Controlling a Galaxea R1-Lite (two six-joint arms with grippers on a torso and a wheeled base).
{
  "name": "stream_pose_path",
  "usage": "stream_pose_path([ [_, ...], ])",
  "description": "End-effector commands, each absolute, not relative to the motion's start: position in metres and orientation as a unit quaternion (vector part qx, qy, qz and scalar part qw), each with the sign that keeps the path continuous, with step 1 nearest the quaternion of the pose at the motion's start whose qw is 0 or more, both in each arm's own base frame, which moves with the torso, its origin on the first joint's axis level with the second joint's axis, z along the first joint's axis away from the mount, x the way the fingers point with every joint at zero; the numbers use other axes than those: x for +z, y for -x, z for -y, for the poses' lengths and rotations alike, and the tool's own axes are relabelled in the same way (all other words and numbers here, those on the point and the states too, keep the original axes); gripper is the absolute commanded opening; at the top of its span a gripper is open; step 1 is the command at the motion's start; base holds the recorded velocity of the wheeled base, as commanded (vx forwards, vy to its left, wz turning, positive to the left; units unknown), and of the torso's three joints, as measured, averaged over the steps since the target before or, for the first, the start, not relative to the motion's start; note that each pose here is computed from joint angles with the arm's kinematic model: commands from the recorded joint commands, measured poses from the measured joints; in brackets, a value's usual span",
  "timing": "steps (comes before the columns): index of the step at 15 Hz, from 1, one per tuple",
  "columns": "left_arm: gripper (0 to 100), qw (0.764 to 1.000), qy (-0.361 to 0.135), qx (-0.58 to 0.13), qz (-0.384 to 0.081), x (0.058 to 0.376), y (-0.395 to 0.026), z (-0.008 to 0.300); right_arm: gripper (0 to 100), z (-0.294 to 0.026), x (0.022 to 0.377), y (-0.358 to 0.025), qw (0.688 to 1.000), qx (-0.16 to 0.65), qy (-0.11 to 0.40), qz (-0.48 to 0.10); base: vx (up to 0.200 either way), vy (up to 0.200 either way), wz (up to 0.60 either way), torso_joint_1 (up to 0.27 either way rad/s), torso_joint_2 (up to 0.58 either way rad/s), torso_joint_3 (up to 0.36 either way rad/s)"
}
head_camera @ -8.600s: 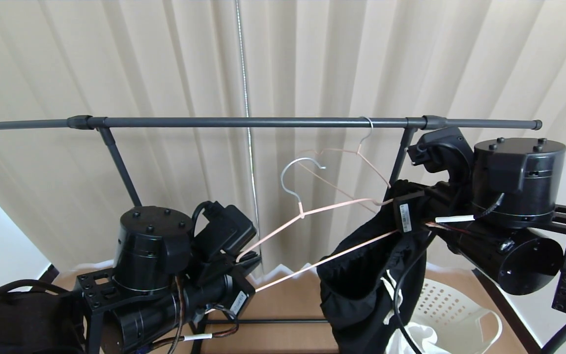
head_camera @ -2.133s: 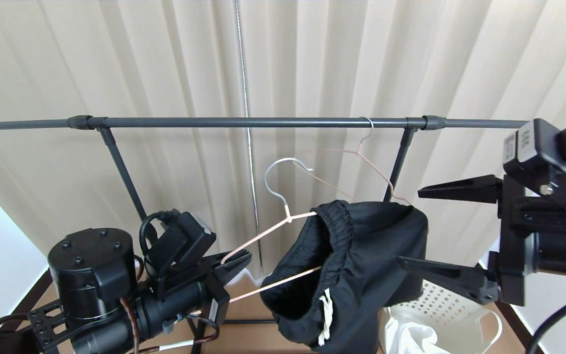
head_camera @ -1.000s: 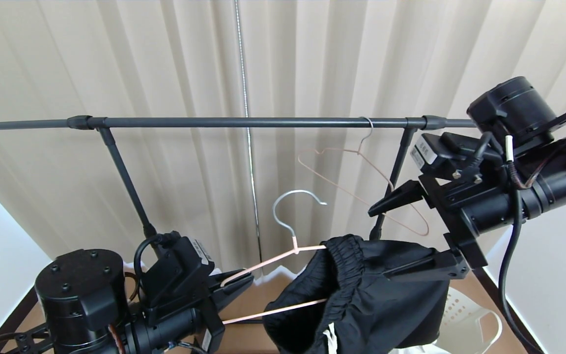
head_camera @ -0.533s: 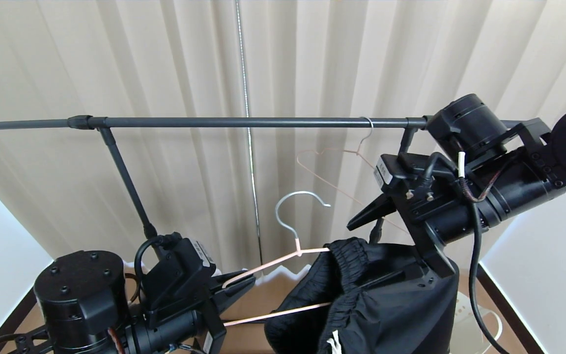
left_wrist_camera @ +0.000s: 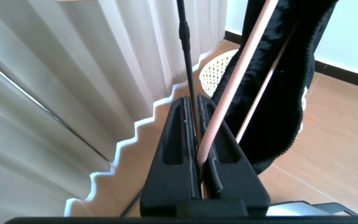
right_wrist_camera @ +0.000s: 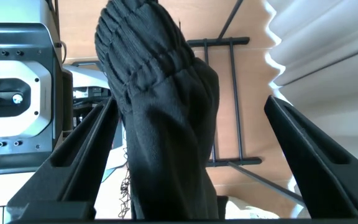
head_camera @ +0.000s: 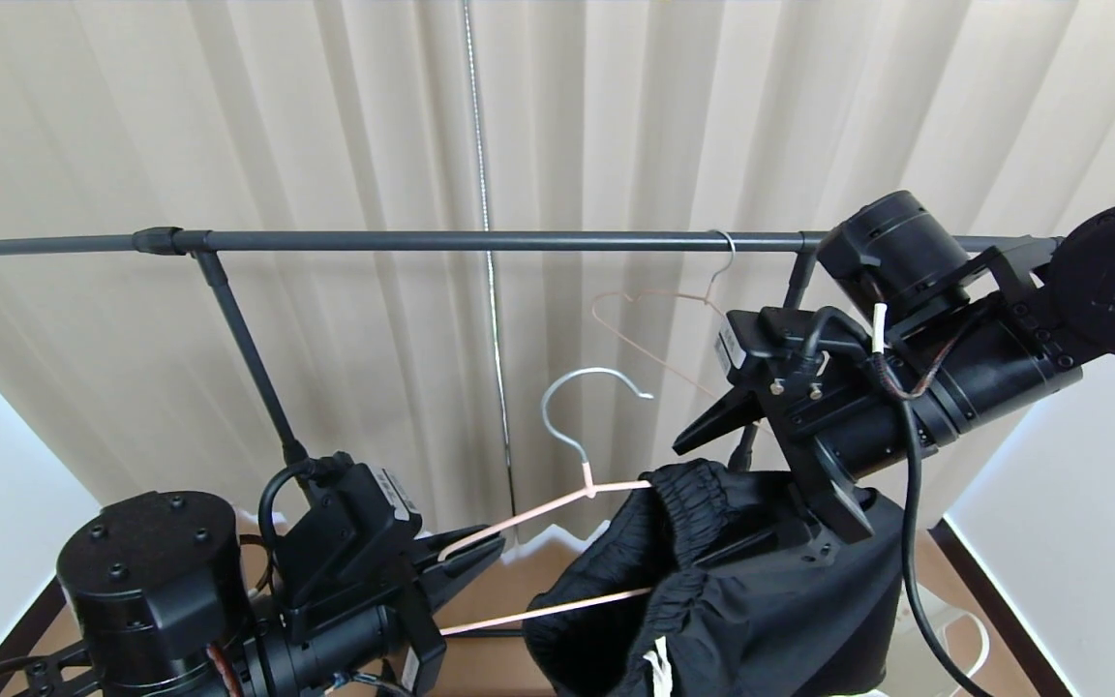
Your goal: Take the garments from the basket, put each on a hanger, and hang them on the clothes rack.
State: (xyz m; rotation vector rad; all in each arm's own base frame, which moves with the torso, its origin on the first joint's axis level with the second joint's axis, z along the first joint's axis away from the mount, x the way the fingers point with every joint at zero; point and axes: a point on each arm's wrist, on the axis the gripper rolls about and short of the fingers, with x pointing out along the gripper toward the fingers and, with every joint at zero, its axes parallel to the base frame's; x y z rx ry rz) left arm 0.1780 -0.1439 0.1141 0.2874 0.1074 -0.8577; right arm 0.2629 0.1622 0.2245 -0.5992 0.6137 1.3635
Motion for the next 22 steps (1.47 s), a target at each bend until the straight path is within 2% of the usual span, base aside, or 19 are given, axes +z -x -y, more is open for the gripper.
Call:
stream_pose_path([
  [1,0,0.898,-0.139,-0.414,-0.052,0.114,-0.178,0.144,100,-0.163,0.225,-0.263,0.692,0.611,0.269,-0.274,0.0,0.0,0.0,0.0,0.0,0.0],
  [2,0,0.898,-0.139,-0.413,-0.052,0.114,-0.178,0.144,0,-0.163,0.225,-0.263,0.693,0.611,0.268,-0.275,0.0,0.0,0.0,0.0,0.0,0.0],
  [14,0,0.9,-0.134,-0.41,-0.058,0.112,-0.182,0.145,0,-0.158,0.231,-0.254,0.696,0.609,0.266,-0.27,0.0,0.0,0.0,0.0,0.0,0.0],
  [15,100,0.9,-0.135,-0.41,-0.058,0.112,-0.182,0.145,0,-0.158,0.232,-0.254,0.697,0.609,0.264,-0.271,0.0,0.0,0.0,0.0,0.0,0.0],
  [20,100,0.903,-0.121,-0.408,-0.052,0.115,-0.183,0.145,0,-0.156,0.235,-0.251,0.699,0.607,0.264,-0.27,0.0,0.0,0.0,0.0,0.0,0.0],
  [22,100,0.907,-0.061,-0.417,-0.029,0.124,-0.185,0.141,0,-0.152,0.235,-0.248,0.701,0.605,0.261,-0.273,0.0,0.0,0.0,0.0,0.0,0.0],
])
